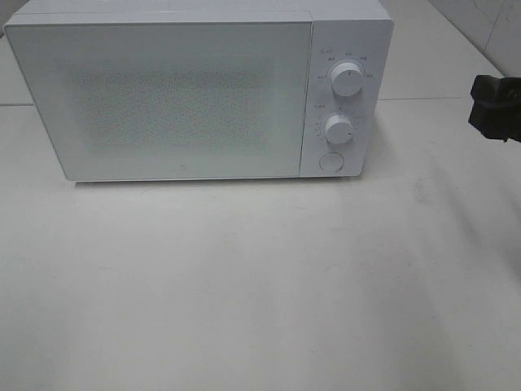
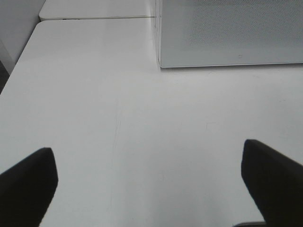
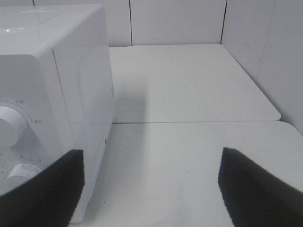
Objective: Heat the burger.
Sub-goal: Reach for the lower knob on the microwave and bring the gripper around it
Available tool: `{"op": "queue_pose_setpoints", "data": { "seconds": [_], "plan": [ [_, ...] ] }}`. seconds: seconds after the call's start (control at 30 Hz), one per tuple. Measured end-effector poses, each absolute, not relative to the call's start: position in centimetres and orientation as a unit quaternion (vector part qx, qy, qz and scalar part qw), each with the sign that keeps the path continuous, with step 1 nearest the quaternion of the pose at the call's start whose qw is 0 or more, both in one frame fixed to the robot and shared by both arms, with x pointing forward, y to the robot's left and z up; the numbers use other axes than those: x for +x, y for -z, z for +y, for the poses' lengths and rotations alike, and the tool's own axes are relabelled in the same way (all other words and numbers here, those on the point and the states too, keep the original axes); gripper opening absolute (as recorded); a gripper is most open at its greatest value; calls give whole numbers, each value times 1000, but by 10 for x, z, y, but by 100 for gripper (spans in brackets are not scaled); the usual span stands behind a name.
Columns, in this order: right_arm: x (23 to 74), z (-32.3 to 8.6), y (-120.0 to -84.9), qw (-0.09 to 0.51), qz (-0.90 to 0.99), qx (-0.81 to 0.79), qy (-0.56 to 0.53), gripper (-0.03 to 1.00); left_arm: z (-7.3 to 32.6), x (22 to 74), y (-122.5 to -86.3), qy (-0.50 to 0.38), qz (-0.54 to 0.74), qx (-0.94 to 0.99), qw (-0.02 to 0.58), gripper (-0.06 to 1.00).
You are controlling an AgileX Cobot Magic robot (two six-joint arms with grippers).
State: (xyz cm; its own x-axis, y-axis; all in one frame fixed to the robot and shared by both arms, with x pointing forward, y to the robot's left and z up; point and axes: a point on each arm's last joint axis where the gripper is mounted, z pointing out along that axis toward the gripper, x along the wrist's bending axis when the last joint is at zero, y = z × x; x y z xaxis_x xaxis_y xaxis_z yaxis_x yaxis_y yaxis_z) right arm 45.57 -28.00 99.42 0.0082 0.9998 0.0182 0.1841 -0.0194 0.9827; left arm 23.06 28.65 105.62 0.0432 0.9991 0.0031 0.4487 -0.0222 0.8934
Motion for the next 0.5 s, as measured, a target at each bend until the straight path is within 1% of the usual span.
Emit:
{"op": "queue_pose_setpoints", "data": {
  "seconds": [0.3, 0.5],
  "plan": [
    [456, -248, -980, 450, 560, 521, -462, 76, 287, 231, -1056, -364, 588, 615, 378, 98],
    [455, -227, -965, 477, 551, 514, -454, 76, 287, 231, -1056, -364, 588, 615, 378, 98]
  ]
}}
